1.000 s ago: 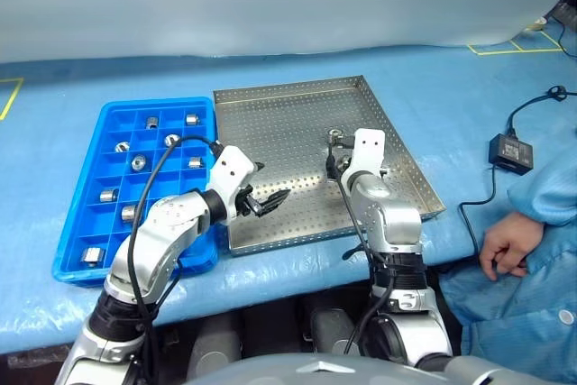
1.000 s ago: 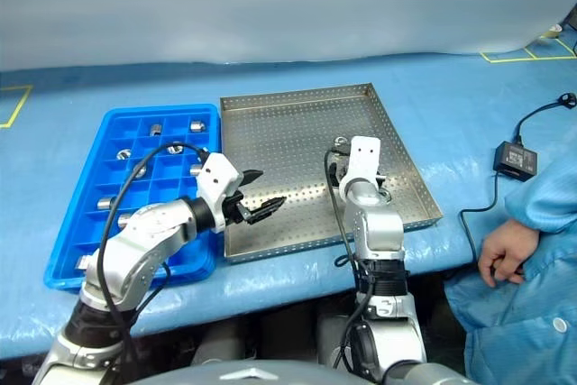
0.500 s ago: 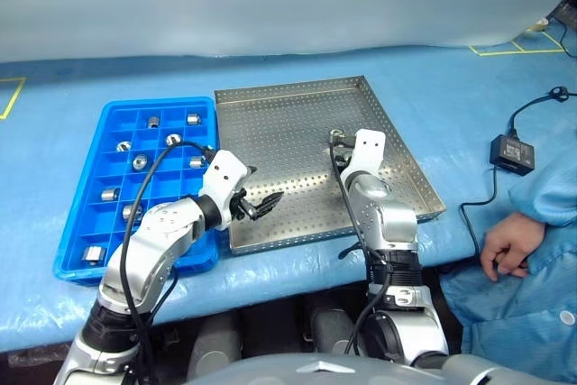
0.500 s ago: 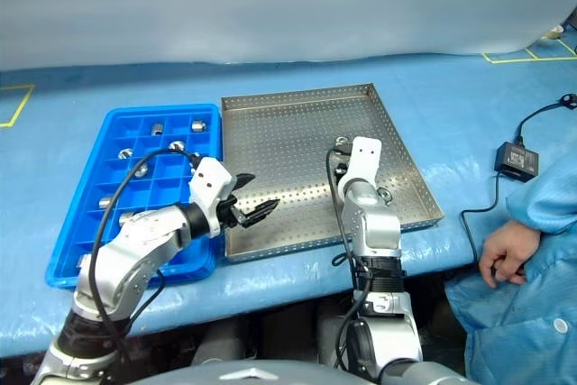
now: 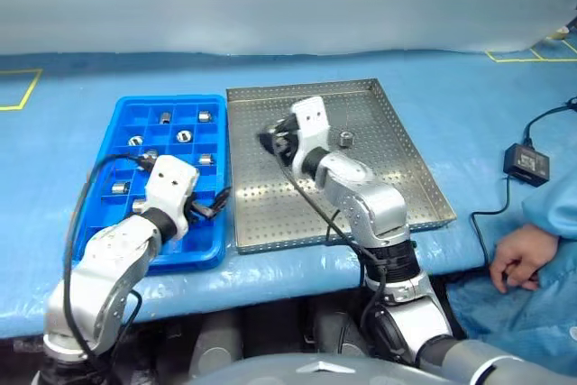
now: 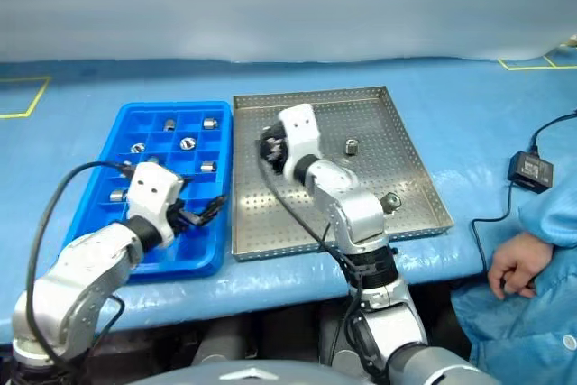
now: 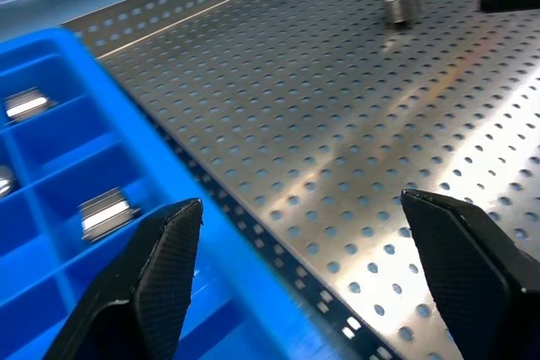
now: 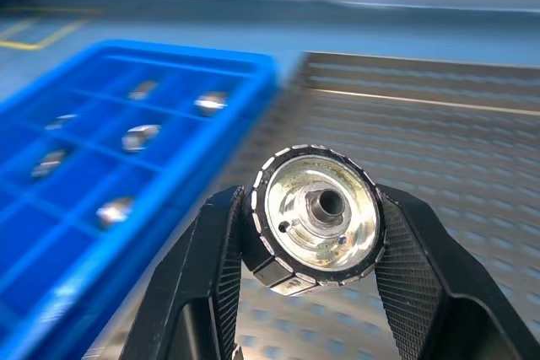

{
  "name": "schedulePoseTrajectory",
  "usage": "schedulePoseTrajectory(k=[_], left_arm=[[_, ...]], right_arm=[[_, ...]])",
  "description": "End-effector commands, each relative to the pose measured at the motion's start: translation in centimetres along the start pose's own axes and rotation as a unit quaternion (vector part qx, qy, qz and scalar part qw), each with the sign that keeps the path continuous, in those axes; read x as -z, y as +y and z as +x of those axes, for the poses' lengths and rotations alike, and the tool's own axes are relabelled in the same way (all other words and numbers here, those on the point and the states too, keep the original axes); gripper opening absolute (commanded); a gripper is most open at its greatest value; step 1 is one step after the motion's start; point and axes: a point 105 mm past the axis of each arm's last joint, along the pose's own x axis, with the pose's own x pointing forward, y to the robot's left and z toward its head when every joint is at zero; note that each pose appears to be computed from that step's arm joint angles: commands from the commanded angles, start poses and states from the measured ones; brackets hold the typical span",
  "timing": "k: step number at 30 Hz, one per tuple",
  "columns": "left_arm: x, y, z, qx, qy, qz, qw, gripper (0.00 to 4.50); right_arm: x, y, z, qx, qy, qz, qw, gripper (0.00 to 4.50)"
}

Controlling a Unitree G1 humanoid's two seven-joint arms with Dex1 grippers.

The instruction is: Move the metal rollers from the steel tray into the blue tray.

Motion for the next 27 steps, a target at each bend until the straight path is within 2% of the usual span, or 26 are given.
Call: schedulePoseTrajectory(k=[1, 4, 11, 21, 23, 26, 27], left_arm=[[-0.9, 1.5, -2.2, -0.073, -0.012, 0.014, 0.997, 4.11], [-0.5, 2.1, -3.1, -0.105, -0.006, 0.0, 0.994, 4.11], [0.8, 0.9, -3.6, -0.109, 0.007, -0.031, 0.994, 4.11], [0.9, 0.1, -3.2, -0.096, 0.003, -0.035, 0.995, 4.11], [1.0, 0.0, -3.0, -0.091, 0.005, -0.034, 0.995, 4.11], [1.1, -0.2, -2.7, -0.082, 0.006, -0.034, 0.996, 4.11], [1.1, -0.3, -2.5, -0.079, 0.005, -0.035, 0.996, 4.11]], right_arm=[[-0.9, 3.8, 1.2, -0.109, 0.001, -0.036, 0.993, 1.9], [-0.5, 5.0, 2.7, -0.14, 0.012, -0.045, 0.989, 1.9], [-0.3, 6.6, 5.6, -0.174, 0.01, -0.045, 0.984, 1.9], [1.3, 7.3, 7.2, -0.189, 0.034, -0.04, 0.981, 1.9], [1.2, 7.3, 7.2, -0.19, 0.031, -0.04, 0.98, 2.58], [0.8, 7.0, 7.0, -0.181, 0.019, -0.046, 0.982, 3.35], [0.7, 6.9, 6.9, -0.177, 0.015, -0.048, 0.983, 3.35]])
